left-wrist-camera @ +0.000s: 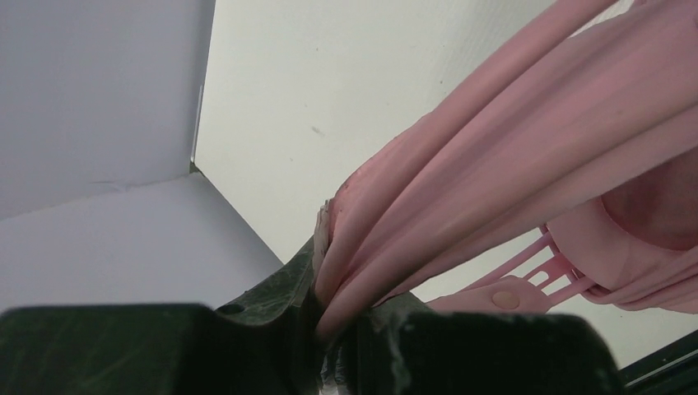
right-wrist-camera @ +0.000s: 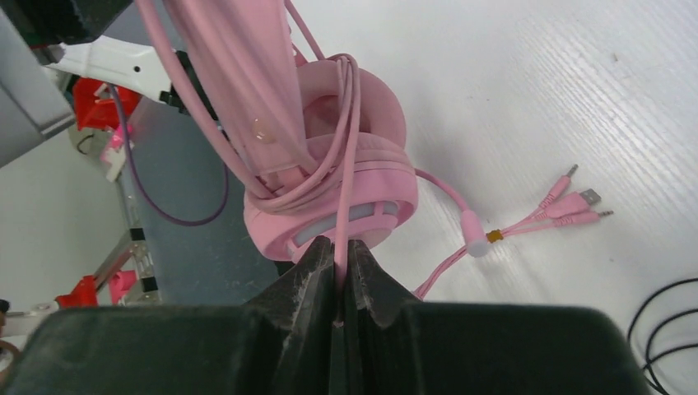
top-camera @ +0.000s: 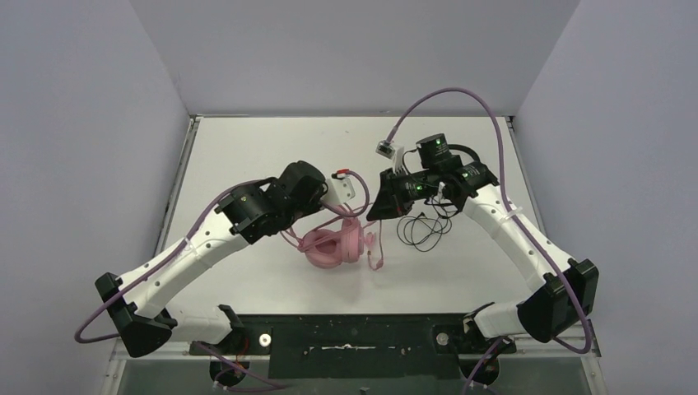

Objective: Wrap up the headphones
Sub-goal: Wrap the headphones cable around the headphones.

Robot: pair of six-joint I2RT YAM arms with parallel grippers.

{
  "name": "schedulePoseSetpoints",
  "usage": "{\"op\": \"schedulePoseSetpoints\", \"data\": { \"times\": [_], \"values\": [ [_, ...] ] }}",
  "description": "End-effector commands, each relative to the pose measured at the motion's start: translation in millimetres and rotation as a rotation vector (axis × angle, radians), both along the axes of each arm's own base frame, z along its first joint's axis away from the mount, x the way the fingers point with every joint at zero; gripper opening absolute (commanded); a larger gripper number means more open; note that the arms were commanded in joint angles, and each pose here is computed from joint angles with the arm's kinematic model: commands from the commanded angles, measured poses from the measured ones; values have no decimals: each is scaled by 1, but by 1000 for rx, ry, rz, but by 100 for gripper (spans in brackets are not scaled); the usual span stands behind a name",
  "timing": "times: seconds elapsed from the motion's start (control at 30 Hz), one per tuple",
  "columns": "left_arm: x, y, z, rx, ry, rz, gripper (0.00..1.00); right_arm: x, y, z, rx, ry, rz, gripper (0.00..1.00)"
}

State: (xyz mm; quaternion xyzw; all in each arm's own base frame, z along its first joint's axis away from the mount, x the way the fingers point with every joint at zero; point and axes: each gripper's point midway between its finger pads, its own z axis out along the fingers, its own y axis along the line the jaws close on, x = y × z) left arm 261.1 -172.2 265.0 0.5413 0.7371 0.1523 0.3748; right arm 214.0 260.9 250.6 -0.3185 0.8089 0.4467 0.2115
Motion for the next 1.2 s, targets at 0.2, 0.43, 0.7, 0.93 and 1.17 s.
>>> {"op": "schedulePoseSetpoints", "data": {
  "times": [0.2,0.43,0.7,0.93,1.17],
  "values": [
    [21,31,4,39,-12,209,0,7,29,60,319,112,-83,0],
    [32,29,4,24,-17,264,0,11,37,61,369,173,-121,1],
    [50,30,3,-40,-13,409,0,21,57,60,424,276,-223,12],
    [69,29,2,-167,32,570,0,37,77,70,525,201,-332,17],
    [76,15,18,-364,69,607,0,46,98,48,516,135,-388,15]
  ]
}}
